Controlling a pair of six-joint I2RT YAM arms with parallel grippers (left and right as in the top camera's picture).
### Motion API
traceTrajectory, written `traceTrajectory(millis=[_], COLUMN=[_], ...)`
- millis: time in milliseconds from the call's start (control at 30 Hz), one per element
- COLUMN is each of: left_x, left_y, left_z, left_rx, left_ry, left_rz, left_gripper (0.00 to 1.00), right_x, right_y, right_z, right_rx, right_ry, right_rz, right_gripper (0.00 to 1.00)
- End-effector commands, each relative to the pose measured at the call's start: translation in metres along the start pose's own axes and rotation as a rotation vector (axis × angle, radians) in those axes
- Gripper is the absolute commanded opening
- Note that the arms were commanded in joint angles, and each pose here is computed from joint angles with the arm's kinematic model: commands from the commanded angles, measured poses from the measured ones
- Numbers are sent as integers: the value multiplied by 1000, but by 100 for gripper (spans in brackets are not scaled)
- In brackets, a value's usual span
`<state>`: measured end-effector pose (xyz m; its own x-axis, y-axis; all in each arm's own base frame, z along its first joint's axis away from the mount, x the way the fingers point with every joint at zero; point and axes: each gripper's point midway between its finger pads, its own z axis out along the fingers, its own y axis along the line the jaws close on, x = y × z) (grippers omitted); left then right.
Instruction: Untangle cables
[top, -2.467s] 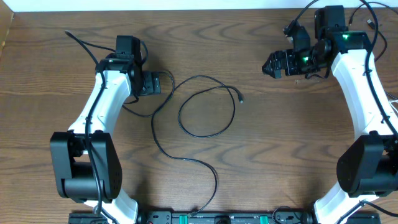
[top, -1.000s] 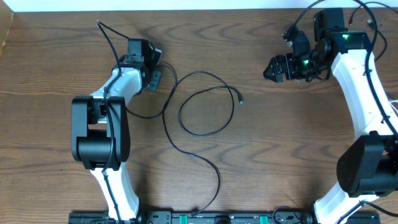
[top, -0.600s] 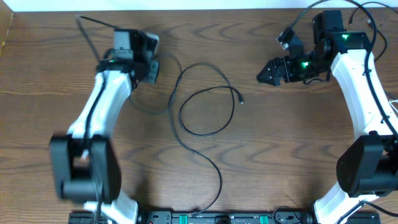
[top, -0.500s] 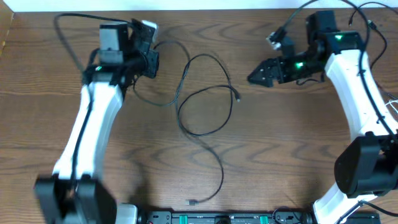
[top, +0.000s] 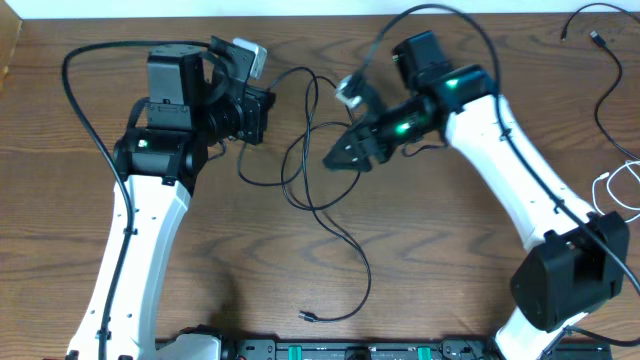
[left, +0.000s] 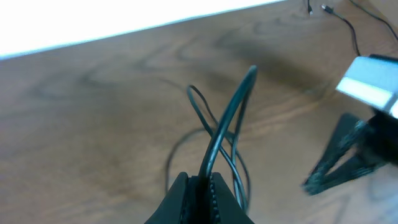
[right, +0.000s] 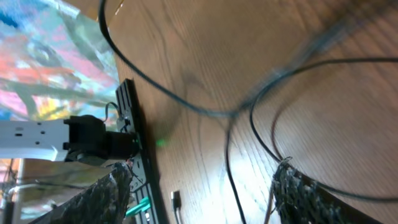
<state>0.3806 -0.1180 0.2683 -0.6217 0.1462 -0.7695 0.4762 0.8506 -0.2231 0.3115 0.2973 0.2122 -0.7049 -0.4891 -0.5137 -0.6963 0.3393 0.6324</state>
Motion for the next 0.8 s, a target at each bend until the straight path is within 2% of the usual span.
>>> traceTrajectory(millis=[0,133,300,467,500,600,767], left_x=[3,19,27,28,28,28,28], left_y=[-10,-14,-21,-24,-23,-20,-20], left_z=[-5,-3,0,1,1,1,1], left_rx=[30,38,51,56,55,33,32], left_ry=[15,83,120,123,123,124,125], left_rz=[-72,-146,-150,-149,-149,-149,-176], left_gripper=[7,7,7,8,7,8,8], right_x=[-4,-10,-11,-7,-3,2,8], right_y=[0,1,-21,-25,-33,-47,-63], right_z=[6,14,22,32,32,31,50], right_rx=[80,114,319,402,465,538,519], right_ry=[8,-4,-9,1,-3,-18,-66], right_rz=[20,34,134,160,195,262,298], right_gripper=[71,71,71,71,70,66,57])
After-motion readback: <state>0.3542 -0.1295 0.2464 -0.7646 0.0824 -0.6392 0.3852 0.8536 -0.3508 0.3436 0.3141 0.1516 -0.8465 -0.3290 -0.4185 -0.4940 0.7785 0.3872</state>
